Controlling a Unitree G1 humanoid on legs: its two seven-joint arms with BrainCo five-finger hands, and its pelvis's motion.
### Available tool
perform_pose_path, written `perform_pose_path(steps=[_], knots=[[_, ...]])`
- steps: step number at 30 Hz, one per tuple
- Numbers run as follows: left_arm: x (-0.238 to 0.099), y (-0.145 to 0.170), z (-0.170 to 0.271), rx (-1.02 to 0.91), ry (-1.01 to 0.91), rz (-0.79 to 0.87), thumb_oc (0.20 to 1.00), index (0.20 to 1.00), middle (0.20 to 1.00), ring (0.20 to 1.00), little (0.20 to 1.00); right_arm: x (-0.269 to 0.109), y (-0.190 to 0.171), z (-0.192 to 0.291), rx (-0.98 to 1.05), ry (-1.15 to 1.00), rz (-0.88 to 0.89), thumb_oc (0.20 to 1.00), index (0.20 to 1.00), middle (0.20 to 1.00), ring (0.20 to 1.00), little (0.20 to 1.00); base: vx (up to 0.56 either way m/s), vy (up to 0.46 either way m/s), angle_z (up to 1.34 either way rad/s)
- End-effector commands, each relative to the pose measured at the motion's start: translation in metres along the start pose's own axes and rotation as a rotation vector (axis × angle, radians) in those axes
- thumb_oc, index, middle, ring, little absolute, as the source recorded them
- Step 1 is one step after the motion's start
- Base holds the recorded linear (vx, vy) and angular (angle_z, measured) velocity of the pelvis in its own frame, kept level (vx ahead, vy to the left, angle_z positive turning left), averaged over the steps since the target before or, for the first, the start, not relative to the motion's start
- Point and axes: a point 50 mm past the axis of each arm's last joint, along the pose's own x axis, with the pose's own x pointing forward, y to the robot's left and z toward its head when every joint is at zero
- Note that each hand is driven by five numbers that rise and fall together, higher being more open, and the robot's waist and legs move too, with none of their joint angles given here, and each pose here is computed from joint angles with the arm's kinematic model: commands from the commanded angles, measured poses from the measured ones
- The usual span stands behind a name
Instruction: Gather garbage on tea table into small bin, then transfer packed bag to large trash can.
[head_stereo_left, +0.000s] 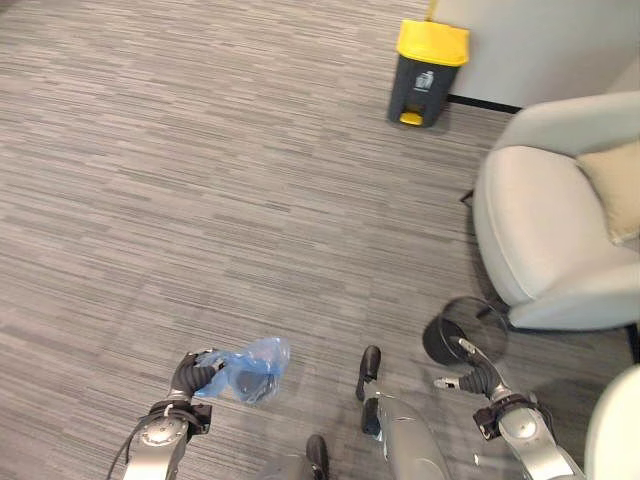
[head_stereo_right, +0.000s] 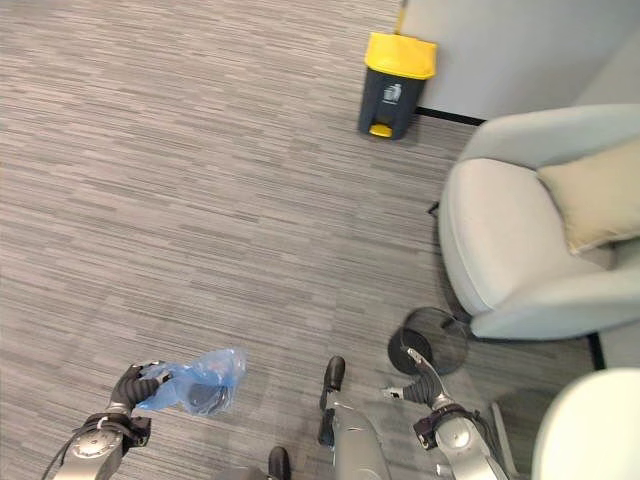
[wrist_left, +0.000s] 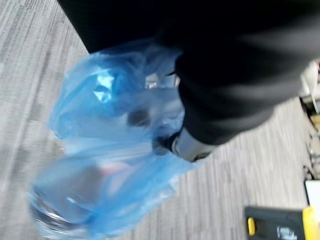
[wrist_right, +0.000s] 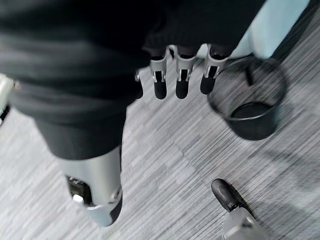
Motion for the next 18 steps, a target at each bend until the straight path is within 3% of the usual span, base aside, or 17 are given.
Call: perform_pose_path(steps=[1, 7, 18], knots=[[0.002, 0.024, 0.04, 0.015, -0.183, 0.029, 0.2, 0.2, 0.2, 0.2, 0.2, 0.003, -0.039, 0.029, -0.03, -0.142, -0.109, 1.0, 1.0, 1.0, 1.0, 1.0, 0.22, -0.182, 0.09], [0.006, 0.018, 0.043, 0.0, -0.187, 0.023, 0.2, 0.2, 0.2, 0.2, 0.2, 0.005, -0.046, 0.029, -0.031, -0.14, -0.134, 1.0, 1.0, 1.0, 1.0, 1.0, 0.23, -0.158, -0.19], [0.001, 0.019, 0.045, -0.013, -0.209, 0.023, 0.2, 0.2, 0.2, 0.2, 0.2, 0.009, -0.046, 0.026, -0.015, -0.114, -0.148, 1.0, 1.0, 1.0, 1.0, 1.0, 0.29, 0.038, -0.62]])
